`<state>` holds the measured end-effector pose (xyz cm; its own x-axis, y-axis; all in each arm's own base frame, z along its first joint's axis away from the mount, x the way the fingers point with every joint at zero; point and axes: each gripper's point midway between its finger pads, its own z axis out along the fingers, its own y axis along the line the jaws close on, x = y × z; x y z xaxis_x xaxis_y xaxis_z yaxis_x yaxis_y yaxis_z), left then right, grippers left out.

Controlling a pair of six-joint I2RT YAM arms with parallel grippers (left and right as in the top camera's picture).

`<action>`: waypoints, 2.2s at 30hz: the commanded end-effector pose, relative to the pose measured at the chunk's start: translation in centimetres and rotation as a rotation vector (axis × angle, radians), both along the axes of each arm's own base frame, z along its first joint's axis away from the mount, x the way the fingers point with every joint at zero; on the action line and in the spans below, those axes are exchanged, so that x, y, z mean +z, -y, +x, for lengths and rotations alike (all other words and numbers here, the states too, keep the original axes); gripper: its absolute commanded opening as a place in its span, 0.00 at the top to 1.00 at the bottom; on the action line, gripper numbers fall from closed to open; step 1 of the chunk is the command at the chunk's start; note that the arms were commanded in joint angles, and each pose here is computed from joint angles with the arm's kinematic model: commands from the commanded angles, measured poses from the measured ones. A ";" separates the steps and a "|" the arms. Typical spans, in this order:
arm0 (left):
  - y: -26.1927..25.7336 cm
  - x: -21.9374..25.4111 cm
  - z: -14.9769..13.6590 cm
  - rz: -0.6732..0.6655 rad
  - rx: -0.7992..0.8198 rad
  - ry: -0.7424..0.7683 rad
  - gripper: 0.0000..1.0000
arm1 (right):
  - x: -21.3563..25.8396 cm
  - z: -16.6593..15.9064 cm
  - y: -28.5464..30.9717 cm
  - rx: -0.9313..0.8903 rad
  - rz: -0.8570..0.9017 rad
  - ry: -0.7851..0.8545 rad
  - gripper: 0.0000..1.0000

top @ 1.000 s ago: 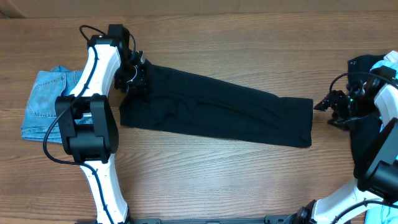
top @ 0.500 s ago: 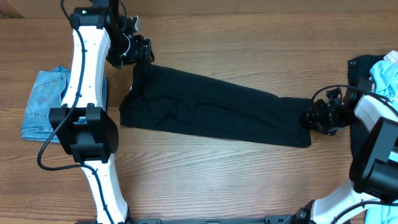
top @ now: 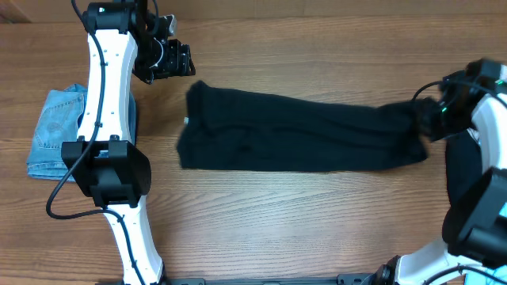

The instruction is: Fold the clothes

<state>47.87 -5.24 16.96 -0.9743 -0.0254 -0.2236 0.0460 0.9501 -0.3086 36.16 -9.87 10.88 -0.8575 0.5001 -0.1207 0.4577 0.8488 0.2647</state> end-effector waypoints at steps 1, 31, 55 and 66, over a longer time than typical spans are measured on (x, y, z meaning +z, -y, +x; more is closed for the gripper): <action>0.1 0.8 0.3 -0.016 -0.002 0.023 0.27 | 3.6 1.1 0.5 0.007 -0.066 0.076 0.96; 0.1 0.7 -0.1 -0.017 -0.001 0.008 0.27 | 0.0 0.4 -32.6 0.532 0.195 0.134 0.55; 0.1 -2.0 -3.2 -0.011 -0.036 -0.143 0.25 | -4.4 3.8 -32.8 0.475 0.293 0.324 0.72; 1.9 -10.7 -7.0 -0.127 -0.053 -0.331 0.21 | 3.4 7.4 -30.8 0.542 0.340 0.536 0.61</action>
